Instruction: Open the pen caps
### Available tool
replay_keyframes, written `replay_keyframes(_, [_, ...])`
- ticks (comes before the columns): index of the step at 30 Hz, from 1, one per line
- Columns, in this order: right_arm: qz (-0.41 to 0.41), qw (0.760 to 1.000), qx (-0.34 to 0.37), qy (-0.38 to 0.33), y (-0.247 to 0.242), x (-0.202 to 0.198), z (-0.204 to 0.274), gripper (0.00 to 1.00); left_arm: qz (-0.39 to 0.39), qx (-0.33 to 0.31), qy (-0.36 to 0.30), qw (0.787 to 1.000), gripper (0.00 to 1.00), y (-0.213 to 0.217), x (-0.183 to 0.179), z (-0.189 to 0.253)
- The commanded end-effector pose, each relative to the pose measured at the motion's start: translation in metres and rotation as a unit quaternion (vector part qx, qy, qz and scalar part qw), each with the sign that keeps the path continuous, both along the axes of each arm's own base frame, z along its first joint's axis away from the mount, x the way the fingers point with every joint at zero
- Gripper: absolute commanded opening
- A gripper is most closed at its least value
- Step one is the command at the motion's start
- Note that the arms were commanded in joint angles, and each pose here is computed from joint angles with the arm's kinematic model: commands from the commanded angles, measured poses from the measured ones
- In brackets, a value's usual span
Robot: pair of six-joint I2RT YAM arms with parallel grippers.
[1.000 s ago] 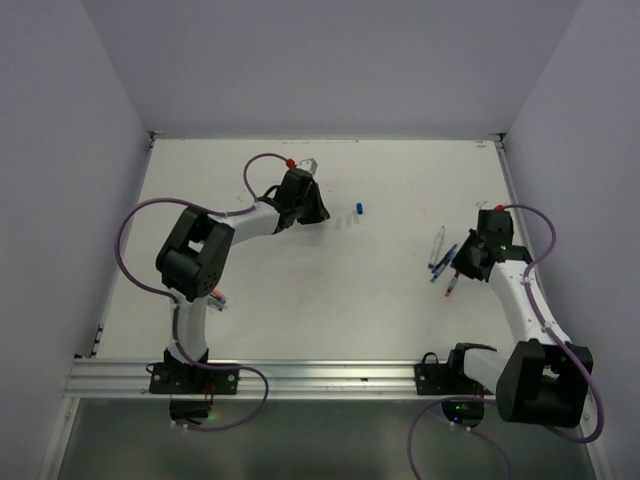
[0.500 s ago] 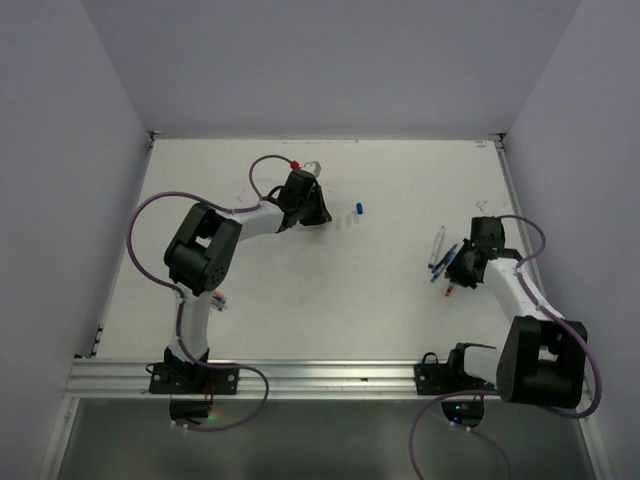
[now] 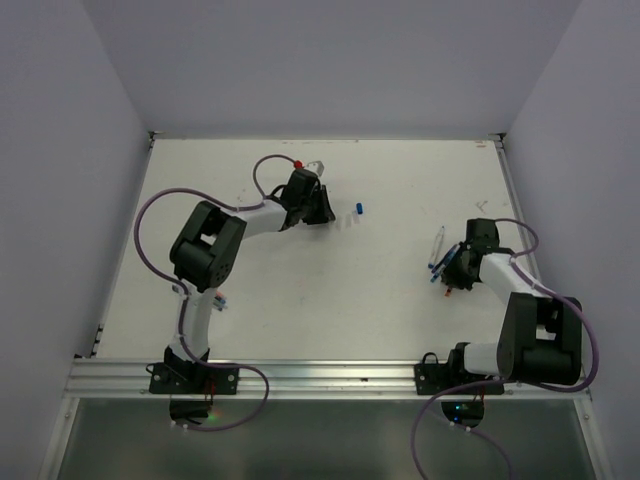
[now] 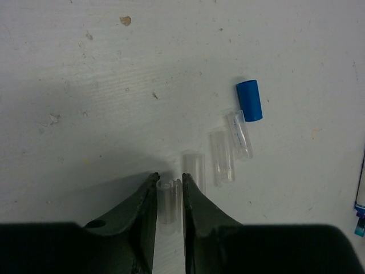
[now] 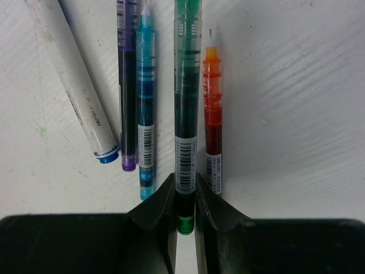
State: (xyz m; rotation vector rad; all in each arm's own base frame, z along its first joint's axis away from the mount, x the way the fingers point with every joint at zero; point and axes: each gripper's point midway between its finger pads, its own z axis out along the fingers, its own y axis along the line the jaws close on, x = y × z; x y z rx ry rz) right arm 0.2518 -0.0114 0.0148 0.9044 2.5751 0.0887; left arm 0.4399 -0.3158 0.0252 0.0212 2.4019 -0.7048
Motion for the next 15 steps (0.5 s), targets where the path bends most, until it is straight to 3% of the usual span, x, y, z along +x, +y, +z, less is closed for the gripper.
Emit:
replay_keyframes(1, [0.002, 1.0, 0.009, -0.018, 0.002, 0.008, 0.001, 0.19, -0.013, -0.005, -0.007, 1.0, 0.26, -0.007, 0.007, 0.001])
replay_keyframes(5, [0.007, 1.0, 0.007, -0.027, 0.002, 0.009, 0.005, 0.47, -0.014, -0.006, -0.004, 1.0, 0.32, -0.009, 0.007, -0.002])
replay_keyframes(15, [0.011, 0.999, -0.002, -0.045, 0.0, 0.009, 0.019, 0.51, -0.01, -0.011, -0.009, 1.0, 0.46, -0.007, 0.004, 0.001])
